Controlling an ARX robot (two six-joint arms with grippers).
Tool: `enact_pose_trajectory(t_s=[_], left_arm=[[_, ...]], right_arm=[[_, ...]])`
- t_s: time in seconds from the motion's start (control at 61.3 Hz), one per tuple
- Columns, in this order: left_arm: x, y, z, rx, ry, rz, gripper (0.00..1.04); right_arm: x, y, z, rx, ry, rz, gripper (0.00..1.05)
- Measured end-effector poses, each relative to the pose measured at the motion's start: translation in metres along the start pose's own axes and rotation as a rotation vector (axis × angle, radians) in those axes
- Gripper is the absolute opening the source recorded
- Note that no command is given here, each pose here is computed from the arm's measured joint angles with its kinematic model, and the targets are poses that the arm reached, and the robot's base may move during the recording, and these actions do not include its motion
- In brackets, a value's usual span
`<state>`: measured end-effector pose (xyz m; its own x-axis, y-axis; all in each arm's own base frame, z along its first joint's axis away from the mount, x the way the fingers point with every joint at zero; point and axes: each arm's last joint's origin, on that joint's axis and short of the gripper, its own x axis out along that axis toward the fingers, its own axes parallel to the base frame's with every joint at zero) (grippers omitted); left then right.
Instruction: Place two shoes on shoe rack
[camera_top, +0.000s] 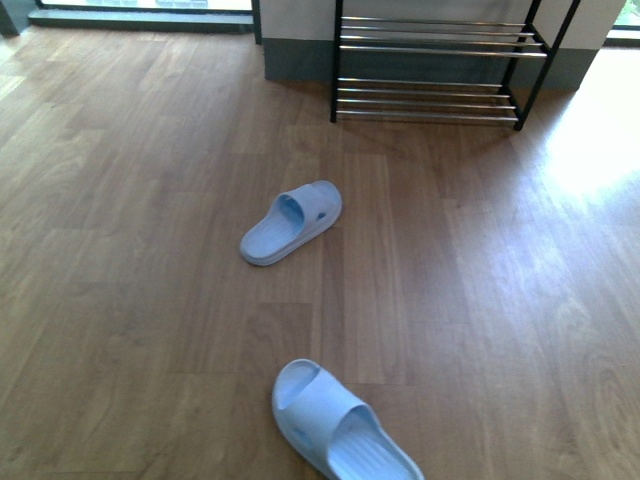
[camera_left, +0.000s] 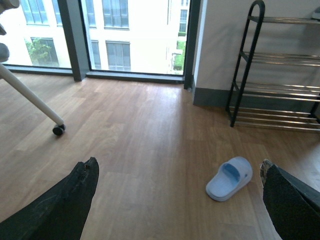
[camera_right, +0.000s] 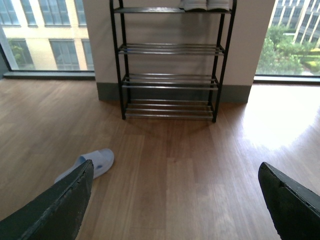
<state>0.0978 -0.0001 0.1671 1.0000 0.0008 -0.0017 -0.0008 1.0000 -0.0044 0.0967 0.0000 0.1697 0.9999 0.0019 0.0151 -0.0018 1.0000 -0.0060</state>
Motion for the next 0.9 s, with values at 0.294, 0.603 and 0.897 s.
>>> enact_pose_trajectory(t_s=[0.294,0.603,0.897], left_arm=[[0.0,0.0,0.0,0.0,0.0,0.001,0.95],[0.0,-0.0001,0.0,0.0,0.0,-0.003,0.95],[0.0,-0.0001,0.0,0.0,0.0,-0.003,0.95]], right_arm=[[0.0,0.0001,0.0,0.0,0.0,0.003,0.96],[0.0001,-0.0001,-0.0001,0.0,0.001,-0.003,0.96],[0.0,-0.0001,-0.0001,0.0,0.001,-0.003,0.96]])
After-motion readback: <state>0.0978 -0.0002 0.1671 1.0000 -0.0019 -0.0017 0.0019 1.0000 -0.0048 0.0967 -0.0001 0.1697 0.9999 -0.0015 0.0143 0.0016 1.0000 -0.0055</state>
